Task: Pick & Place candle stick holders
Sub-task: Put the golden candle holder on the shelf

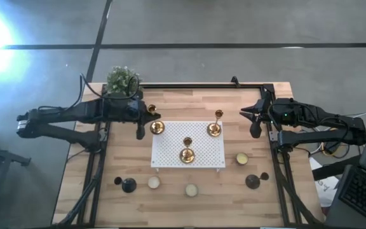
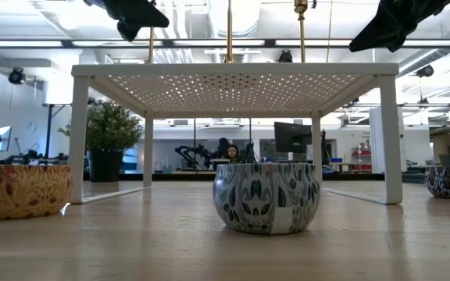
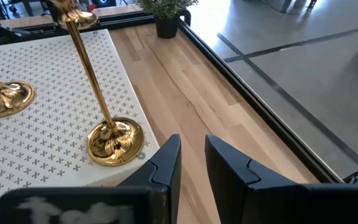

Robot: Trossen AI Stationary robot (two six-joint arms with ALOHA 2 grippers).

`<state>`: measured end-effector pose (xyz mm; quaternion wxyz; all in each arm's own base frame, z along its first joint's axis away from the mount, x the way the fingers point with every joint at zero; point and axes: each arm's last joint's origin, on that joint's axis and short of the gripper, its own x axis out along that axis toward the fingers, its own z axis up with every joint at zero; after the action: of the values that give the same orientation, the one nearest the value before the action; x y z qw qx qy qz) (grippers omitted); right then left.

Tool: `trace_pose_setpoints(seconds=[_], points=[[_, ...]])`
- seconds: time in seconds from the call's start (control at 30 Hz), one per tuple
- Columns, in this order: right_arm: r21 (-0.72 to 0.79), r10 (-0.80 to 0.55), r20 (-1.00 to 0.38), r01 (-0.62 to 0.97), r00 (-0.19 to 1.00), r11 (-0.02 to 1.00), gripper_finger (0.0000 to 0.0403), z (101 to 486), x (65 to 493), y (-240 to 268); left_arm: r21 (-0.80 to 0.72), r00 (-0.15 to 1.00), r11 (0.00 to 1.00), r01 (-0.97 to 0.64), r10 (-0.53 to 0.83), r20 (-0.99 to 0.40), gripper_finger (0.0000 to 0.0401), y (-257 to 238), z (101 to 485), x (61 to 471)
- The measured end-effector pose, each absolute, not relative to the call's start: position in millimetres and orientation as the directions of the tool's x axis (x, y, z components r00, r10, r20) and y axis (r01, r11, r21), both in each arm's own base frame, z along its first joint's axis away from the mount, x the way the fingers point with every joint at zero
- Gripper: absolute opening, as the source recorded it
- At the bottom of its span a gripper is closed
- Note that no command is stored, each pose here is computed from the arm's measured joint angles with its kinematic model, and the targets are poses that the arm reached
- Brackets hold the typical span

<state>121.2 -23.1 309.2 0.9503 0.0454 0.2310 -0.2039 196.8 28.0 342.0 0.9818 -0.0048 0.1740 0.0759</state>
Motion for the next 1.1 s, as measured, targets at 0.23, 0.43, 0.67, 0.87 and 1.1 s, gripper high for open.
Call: trace_pose_setpoints(seconds=[0.23,0.43,0.67,0.87,1.1], points=[[-0.007,-0.367,-0.456,0.408,0.811,0.913,0.0081,309,121,-23,0.031,0.933,0.992,-0.124,0.127,-0.336,0.0016,28,341,202],[-0.003,-0.366,-0.456,0.410,0.811,0.912,0.0086,309,121,-23,0.055,0.931,0.992,-0.109,0.122,-0.344,0.0016,28,339,205],[-0.002,-0.366,-0.456,0.410,0.811,0.912,0.0080,309,121,-23,0.095,0.924,0.991,-0.092,0.121,-0.364,0.0016,29,335,209],[-0.001,-0.366,-0.457,0.411,0.811,0.912,0.0069,309,121,-23,0.105,0.924,0.992,-0.072,0.106,-0.368,0.0016,29,333,213],[0.000,-0.366,-0.457,0.411,0.811,0.912,0.0076,309,121,-23,0.104,0.923,0.993,-0.051,0.086,-0.375,0.0016,30,331,216]])
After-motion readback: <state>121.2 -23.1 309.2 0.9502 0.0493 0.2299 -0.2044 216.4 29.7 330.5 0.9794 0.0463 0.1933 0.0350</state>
